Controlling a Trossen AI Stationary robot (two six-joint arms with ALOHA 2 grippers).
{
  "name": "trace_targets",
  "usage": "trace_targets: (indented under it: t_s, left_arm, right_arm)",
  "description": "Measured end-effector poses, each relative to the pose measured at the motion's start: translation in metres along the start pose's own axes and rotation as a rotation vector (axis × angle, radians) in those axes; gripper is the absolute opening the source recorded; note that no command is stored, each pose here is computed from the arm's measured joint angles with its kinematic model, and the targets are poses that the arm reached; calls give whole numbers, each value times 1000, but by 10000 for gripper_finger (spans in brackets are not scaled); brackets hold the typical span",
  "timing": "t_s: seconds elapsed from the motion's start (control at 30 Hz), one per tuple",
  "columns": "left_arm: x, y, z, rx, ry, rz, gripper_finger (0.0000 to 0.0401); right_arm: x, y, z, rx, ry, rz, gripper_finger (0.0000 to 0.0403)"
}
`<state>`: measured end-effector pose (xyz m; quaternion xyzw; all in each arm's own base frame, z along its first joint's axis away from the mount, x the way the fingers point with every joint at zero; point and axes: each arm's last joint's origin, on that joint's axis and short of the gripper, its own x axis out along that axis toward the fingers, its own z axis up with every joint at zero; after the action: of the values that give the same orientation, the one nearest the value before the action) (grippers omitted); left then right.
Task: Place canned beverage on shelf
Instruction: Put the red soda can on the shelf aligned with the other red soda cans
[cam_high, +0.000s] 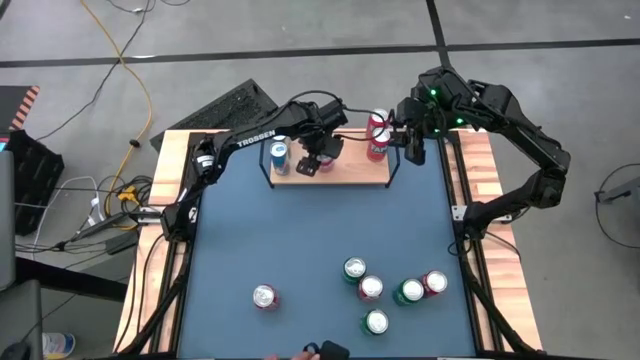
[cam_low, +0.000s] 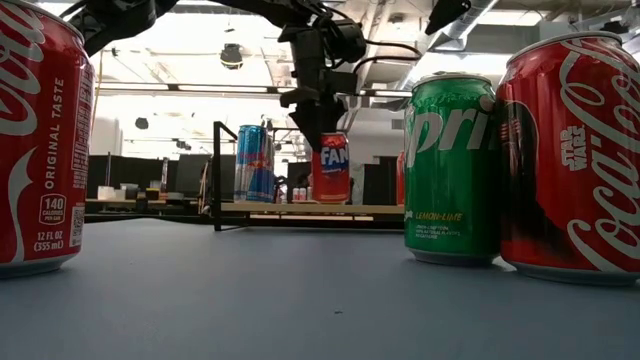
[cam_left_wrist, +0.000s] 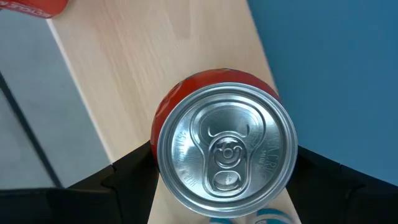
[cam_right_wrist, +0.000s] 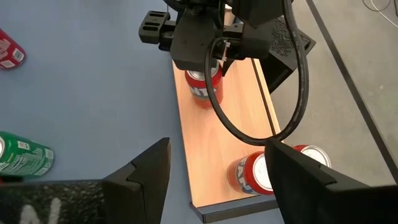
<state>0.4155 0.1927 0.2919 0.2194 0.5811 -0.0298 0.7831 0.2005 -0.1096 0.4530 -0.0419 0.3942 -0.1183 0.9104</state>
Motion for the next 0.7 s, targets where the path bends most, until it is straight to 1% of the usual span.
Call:
trace_targets:
  t_s: [0.1,0.23,0.33,0.43,0.7]
  left_arm:
    - [0,-2,0,-4,-7,-24,279]
    - [0,-3,1,-1,-9,-26,279]
    - [0,-3,1,-30,-10,-27,283]
    - [0,-3,2,-75,-14,-27,297]
    - [0,-2,2,-137,-2,0,353]
  right_arm:
    - [0,0,0,1,0,0,244]
    - [0,0,0,3,0,0,244]
    - [0,0,0,3,0,0,244]
    - [0,0,0,3,0,0,244]
    - [0,0,0,3,0,0,244]
